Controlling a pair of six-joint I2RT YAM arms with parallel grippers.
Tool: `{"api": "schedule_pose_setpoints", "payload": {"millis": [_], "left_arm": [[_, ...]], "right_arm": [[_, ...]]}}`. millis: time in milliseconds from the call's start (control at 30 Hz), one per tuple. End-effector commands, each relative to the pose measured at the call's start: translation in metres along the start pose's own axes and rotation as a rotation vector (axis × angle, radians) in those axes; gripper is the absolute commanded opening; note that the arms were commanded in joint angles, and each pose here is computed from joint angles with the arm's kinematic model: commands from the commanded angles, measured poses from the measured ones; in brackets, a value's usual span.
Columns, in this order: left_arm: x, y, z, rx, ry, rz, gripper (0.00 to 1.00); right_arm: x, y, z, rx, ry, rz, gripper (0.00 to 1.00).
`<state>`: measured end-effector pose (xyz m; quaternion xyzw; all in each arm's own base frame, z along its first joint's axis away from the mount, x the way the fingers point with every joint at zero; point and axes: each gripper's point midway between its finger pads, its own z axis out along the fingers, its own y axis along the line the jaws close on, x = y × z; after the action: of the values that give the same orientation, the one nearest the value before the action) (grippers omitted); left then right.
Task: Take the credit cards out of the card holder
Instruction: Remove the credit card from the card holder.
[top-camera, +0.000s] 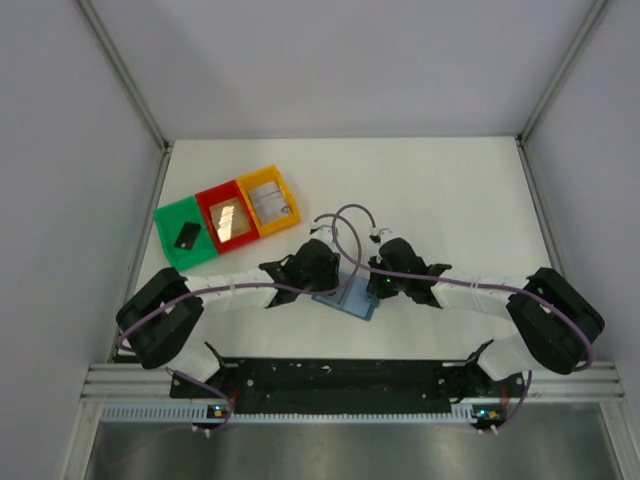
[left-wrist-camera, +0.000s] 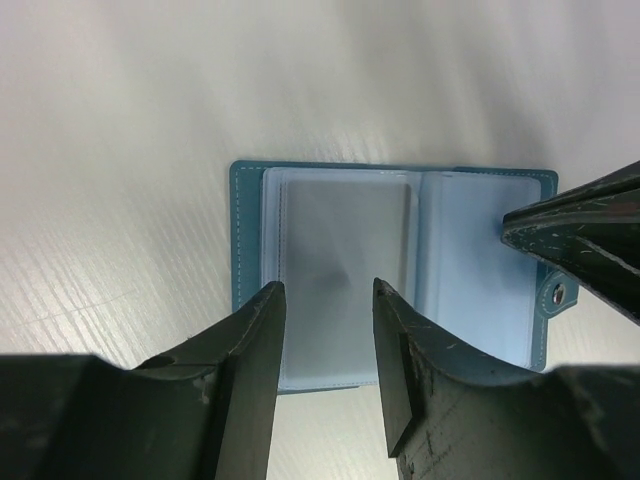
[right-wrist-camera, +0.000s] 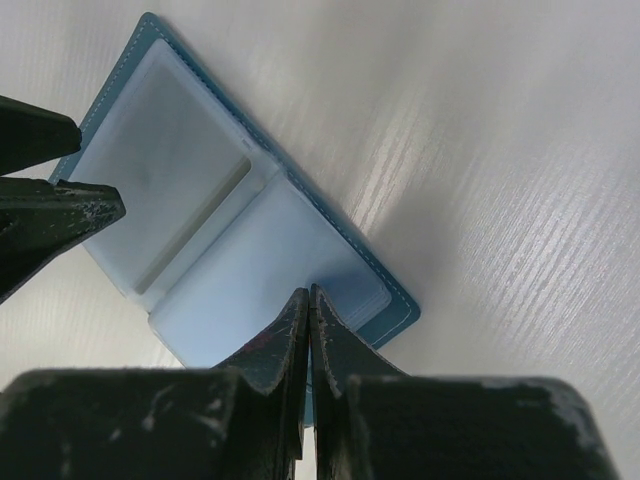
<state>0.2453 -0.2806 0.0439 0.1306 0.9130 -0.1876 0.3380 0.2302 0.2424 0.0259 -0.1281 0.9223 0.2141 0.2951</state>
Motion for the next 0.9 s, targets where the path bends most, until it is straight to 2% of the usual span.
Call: {"api": "schedule_pose_setpoints", "payload": {"millis": [0,633,867], "left_arm": [[-0.027,-0.014,-0.007,0.026,-0.075,0.019,0.45],[0.008,-0.011,0.013,0.004,0.052,0.043,0.45],[0.031,-0.048,0.007,0.174,0.151,-0.002,0.45]], "right_arm": [[-0.005,0.002,-0.001,-0.02,-0.024,0.012,0.01],[-0.002,0.004,-0.002,-0.033,-0.015,0.015,0.01],[-0.002,0.007,-0.002,-0.047,-0.016,0.021,0.01]]}}
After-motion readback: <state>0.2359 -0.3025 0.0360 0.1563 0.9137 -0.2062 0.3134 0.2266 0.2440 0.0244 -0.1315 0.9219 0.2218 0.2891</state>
